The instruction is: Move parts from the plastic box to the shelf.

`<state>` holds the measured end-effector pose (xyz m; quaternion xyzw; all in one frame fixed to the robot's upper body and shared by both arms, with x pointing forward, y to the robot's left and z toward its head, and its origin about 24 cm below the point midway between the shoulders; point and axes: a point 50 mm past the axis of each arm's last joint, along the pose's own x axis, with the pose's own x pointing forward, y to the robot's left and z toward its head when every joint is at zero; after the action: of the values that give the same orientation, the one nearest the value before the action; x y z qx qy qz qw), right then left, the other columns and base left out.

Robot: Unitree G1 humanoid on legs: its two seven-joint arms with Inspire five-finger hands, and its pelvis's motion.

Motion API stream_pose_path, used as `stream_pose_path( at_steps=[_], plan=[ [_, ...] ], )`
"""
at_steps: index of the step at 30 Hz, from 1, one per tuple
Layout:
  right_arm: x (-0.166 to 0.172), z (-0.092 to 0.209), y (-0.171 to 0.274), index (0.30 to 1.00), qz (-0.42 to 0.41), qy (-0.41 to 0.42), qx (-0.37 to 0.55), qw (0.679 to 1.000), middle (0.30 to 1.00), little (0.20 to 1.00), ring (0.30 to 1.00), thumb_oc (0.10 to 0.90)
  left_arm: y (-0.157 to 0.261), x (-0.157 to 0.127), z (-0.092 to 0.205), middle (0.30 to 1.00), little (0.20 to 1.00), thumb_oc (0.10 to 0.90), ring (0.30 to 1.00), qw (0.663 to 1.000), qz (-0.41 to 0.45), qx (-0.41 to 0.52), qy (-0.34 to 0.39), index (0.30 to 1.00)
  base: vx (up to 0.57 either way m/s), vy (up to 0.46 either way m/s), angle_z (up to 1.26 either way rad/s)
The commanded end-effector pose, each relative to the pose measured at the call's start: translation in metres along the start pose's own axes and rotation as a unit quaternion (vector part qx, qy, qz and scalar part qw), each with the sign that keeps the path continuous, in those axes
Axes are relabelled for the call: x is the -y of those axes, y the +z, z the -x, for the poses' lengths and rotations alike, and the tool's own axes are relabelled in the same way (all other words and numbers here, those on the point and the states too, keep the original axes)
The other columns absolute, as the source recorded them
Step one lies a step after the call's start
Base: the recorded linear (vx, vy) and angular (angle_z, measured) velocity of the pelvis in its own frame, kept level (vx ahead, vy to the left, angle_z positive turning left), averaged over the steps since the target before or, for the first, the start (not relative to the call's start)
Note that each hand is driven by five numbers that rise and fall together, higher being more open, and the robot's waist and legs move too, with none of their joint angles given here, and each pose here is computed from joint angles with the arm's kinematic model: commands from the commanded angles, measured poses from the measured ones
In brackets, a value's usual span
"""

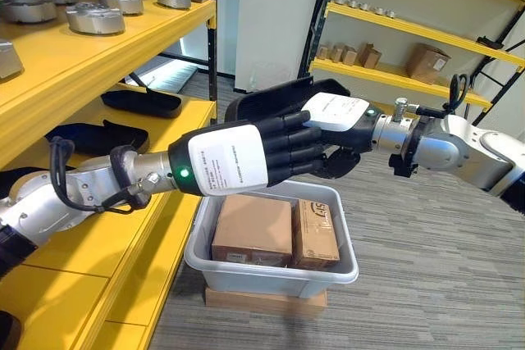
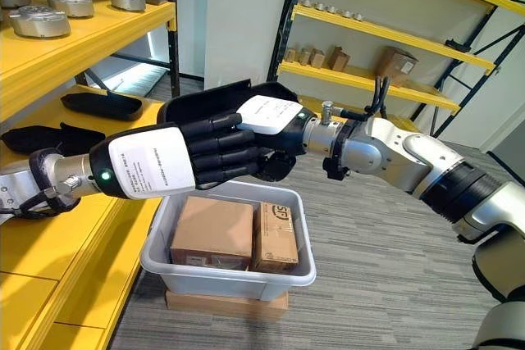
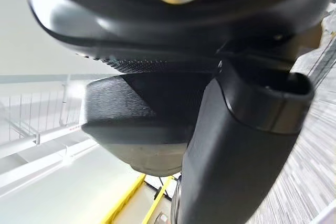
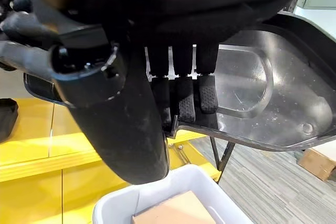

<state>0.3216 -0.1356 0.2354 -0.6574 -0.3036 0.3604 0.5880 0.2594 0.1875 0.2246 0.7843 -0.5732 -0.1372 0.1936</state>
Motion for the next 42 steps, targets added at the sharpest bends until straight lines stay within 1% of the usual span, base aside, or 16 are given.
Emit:
stream_pose_path(
  at_steps=[1, 13, 26, 27, 28, 42],
  plan=[
    [0.070, 0.024, -0.006, 0.300, 0.024, -0.130, -0.022, 0.991, 0.300, 0.300, 0.300, 0.400, -0.071, -0.027, 0.038, 1.000, 1.000, 0.900, 1.000, 0.983, -0.149, -0.069, -0.079, 1.000, 0.00, 0.000, 0.00],
    [0.068, 0.026, -0.007, 0.300, 0.017, -0.129, -0.023, 0.991, 0.300, 0.300, 0.300, 0.400, -0.076, -0.027, 0.043, 1.000, 1.000, 0.900, 1.000, 0.980, -0.156, -0.088, -0.084, 1.000, 0.00, 0.000, 0.00],
    [0.069, 0.026, -0.005, 0.300, 0.016, -0.130, -0.020, 0.991, 0.300, 0.300, 0.300, 0.400, -0.074, -0.025, 0.041, 1.000, 1.000, 0.900, 1.000, 0.982, -0.146, -0.087, -0.085, 1.000, 0.00, 0.000, 0.00],
    [0.069, 0.026, -0.005, 0.300, 0.016, -0.130, -0.019, 0.991, 0.300, 0.300, 0.300, 0.400, -0.075, -0.024, 0.042, 0.506, 0.506, 0.547, 0.506, 0.981, -0.145, -0.090, -0.089, 0.506, 0.00, 0.002, -0.04],
    [0.069, 0.026, -0.005, 0.300, 0.015, -0.130, -0.019, 0.991, 0.300, 0.300, 0.300, 0.400, -0.075, -0.024, 0.042, 0.300, 0.300, 0.400, 0.300, 0.981, -0.144, -0.090, -0.090, 0.300, 0.00, 0.000, -0.05],
    [0.067, 0.026, -0.005, 0.300, 0.012, -0.132, -0.018, 0.991, 0.300, 0.300, 0.300, 0.400, -0.074, -0.025, 0.033, 0.300, 0.300, 0.400, 0.300, 0.984, -0.135, -0.088, -0.068, 0.300, 0.00, 0.001, 0.01]
  ],
)
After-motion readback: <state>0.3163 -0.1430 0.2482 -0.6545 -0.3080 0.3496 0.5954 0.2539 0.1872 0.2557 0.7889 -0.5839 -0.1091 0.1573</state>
